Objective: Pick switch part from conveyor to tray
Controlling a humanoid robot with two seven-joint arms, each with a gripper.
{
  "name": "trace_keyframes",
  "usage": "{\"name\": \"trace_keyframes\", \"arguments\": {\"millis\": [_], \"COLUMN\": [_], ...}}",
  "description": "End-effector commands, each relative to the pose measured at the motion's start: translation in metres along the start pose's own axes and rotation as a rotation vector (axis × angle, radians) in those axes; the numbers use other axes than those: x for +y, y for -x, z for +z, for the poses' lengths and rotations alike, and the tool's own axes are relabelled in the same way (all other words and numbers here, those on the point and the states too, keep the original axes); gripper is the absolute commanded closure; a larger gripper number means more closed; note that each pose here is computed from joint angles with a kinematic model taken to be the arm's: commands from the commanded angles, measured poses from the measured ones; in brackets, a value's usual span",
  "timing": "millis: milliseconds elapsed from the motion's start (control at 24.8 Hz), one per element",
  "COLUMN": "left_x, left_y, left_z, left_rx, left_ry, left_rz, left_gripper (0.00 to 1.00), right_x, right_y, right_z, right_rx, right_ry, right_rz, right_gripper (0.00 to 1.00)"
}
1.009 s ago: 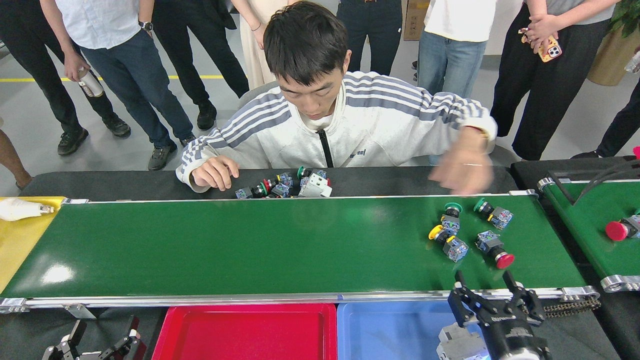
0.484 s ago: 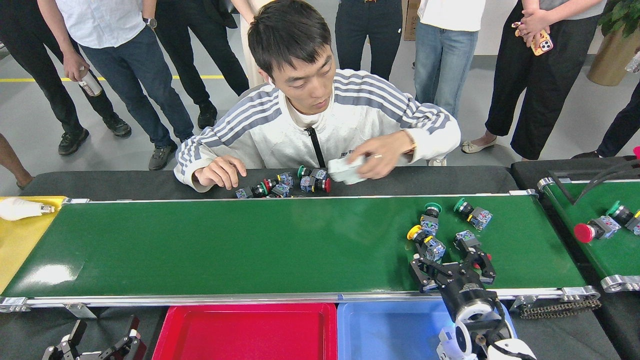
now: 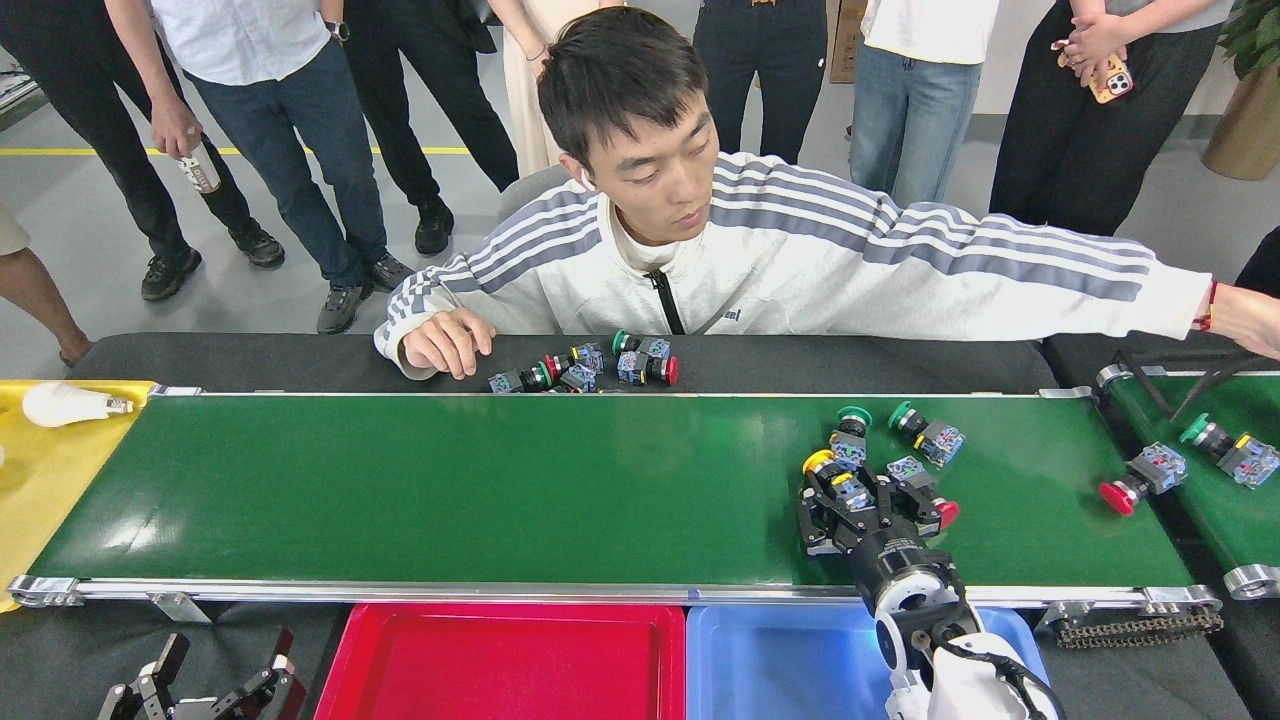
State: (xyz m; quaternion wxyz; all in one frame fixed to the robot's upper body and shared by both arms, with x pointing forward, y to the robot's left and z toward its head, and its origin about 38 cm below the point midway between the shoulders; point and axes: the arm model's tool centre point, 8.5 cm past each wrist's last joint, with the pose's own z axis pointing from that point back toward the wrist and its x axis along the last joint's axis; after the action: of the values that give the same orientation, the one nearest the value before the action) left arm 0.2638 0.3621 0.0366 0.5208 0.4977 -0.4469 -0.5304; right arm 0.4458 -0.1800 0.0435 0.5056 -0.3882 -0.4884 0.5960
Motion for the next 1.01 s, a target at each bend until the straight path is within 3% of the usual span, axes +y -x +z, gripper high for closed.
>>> {"name": "trace_keyframes", "arguments": {"millis": [0, 202, 323, 363, 403, 444, 767, 847, 968], "left_x": [0.009, 0.011, 0.011, 0.011, 0.011, 0.011, 0.011, 0.011, 0.011], "left_y": [0.004, 0.003, 0.004, 0.004, 0.004, 0.004, 0.003, 0.004, 0.004], "left_z": [-0.003, -0.003, -0.004, -0.004, -0.004, -0.004, -0.003, -0.003, -0.003], "left_rx": [-0.005, -0.006, -0.007, -0.007, -0.005, -0.006, -0.006, -0.004, -0.003], "left_ry": [-0.027, -0.032, -0.033, -0.033, -0.032, -0.032, -0.032, -0.032, -0.033], "left_rz": [-0.018, -0.019, -0.019, -0.019, -0.019, -0.019, -0.019, -0.018, -0.019], "left_gripper": [0.00, 0.00, 0.00, 0.00, 0.00, 0.00, 0.00, 0.00, 0.00], "right_x": [-0.016, -0.013, -0.004, 0.001, 0.003, 0.005, 0.004, 0.006, 0.015], "right_y": [-0.011, -0.057, -0.103, -0.116, -0.129, -0.144, -0.151, -0.128, -0.076], "right_z": [0.003, 0.052, 0.078, 0.083, 0.088, 0.092, 0.095, 0.091, 0.111], "right_rx": [-0.069, -0.340, -0.572, -0.630, -0.684, -0.732, -0.740, -0.644, -0.332], "right_ry": [0.052, 0.113, 0.111, 0.101, 0.096, 0.094, 0.104, 0.112, 0.168], "right_rz": [0.001, -0.005, 0.020, 0.027, 0.034, 0.031, -0.001, -0.050, -0.206], "right_gripper": [0.97, 0.98, 0.96, 0.82, 0.46, 0.00, 0.01, 0.01, 0.02]}}
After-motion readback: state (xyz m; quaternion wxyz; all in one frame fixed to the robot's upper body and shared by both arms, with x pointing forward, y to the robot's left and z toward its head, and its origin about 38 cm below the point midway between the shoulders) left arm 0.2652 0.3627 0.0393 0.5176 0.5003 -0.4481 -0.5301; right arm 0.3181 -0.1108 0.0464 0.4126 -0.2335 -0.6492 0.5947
